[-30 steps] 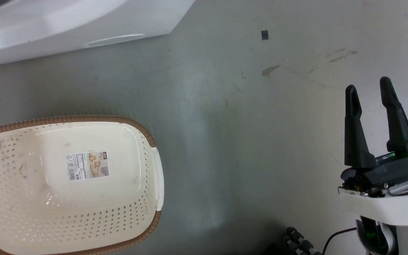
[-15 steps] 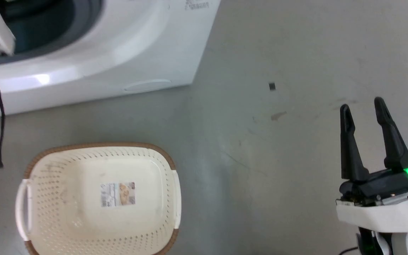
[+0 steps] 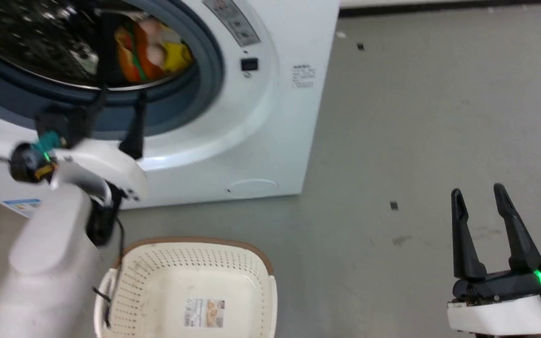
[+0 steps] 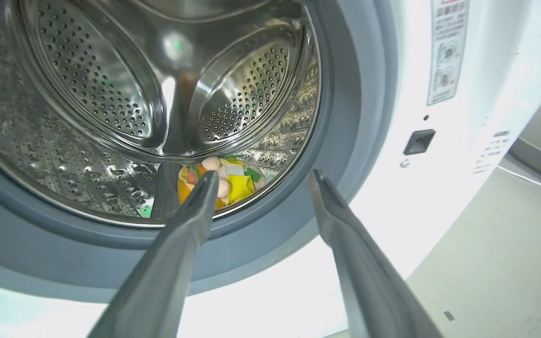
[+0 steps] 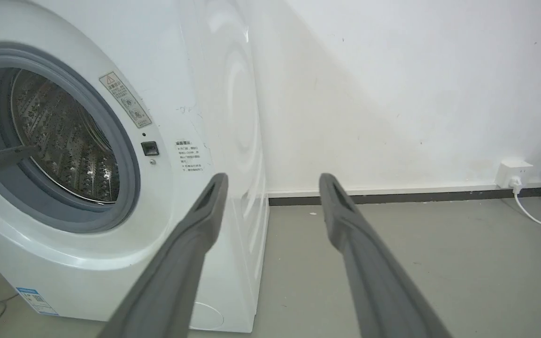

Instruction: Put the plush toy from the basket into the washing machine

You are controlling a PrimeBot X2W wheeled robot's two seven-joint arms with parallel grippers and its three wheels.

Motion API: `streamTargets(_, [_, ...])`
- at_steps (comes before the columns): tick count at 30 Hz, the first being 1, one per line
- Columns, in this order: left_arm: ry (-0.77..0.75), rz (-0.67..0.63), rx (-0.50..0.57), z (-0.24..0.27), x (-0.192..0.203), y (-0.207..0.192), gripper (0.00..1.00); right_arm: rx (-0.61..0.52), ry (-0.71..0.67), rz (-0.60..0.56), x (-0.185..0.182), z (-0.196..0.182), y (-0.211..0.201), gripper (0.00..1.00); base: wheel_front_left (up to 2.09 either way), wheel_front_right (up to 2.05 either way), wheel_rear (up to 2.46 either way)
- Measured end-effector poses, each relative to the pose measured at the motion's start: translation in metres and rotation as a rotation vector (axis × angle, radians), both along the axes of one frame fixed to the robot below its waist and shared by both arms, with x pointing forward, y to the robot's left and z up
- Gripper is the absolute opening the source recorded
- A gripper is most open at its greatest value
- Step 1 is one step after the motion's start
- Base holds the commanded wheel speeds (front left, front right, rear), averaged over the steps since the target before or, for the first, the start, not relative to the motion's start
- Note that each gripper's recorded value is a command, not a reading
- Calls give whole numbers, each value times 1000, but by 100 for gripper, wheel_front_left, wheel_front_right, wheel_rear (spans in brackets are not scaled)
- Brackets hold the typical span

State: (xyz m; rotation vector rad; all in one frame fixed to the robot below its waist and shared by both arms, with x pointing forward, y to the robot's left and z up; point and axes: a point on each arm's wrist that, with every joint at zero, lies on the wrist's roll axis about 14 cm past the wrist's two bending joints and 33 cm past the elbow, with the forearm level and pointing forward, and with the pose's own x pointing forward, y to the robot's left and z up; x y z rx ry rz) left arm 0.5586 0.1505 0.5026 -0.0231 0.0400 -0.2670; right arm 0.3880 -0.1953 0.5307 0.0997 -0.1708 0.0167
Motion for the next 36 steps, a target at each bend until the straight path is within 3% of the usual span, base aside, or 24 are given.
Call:
streamTargets(8, [-78, 125, -81, 18, -85, 23, 100, 13, -60, 71, -10, 20, 23, 100, 0, 0, 0])
streamTargets(18, [26, 213, -132, -24, -178, 25, 100, 19, -62, 113, -22, 22, 36, 100, 0, 0, 0])
streamTargets(34, [54, 195, -116, -40, -200, 8, 100, 22, 18, 108, -30, -3, 35, 100, 0, 0, 0])
streamTargets(35, [52, 193, -118, -40, -199, 7, 0, 22, 18, 108, -30, -3, 35, 0, 0, 0, 0])
streamTargets(36, [53, 194, -118, -40, -199, 7, 0, 22, 18, 108, -30, -3, 35, 0, 0, 0, 0])
